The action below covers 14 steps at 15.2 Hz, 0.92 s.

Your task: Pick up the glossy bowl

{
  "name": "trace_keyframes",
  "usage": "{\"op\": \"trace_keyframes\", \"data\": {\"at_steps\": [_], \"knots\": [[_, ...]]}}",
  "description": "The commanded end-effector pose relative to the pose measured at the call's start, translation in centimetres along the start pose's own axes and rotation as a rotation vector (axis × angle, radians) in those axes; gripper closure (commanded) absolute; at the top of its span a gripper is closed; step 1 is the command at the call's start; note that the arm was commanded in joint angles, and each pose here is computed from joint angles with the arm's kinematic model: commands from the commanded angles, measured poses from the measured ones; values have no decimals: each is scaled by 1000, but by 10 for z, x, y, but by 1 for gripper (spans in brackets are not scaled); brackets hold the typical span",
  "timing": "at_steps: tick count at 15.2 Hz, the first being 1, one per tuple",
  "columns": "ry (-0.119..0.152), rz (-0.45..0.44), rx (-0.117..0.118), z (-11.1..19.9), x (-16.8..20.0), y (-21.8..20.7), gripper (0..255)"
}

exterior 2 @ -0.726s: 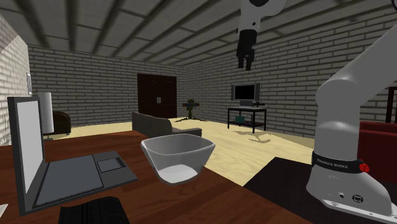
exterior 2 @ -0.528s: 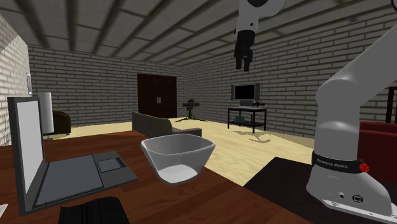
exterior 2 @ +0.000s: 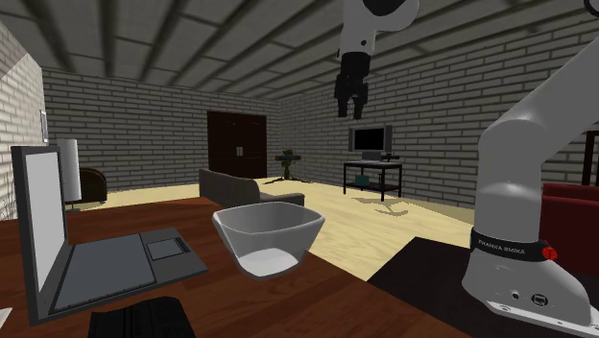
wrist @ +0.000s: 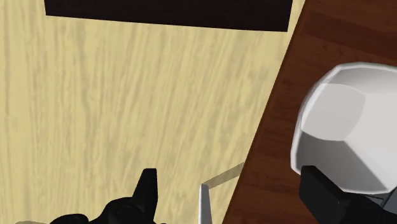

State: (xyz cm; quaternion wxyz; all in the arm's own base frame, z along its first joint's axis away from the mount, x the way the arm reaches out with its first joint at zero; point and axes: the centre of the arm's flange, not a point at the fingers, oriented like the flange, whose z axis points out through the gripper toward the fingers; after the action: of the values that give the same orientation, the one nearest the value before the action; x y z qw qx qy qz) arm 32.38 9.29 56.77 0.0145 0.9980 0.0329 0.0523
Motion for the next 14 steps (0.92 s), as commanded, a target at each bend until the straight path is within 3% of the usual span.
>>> {"op": "trace_keyframes", "data": {"at_steps": [1,14], "knots": [[3,5,-3,12,2,-24,0],[21,24,-28,85,12,-183,0]]}}
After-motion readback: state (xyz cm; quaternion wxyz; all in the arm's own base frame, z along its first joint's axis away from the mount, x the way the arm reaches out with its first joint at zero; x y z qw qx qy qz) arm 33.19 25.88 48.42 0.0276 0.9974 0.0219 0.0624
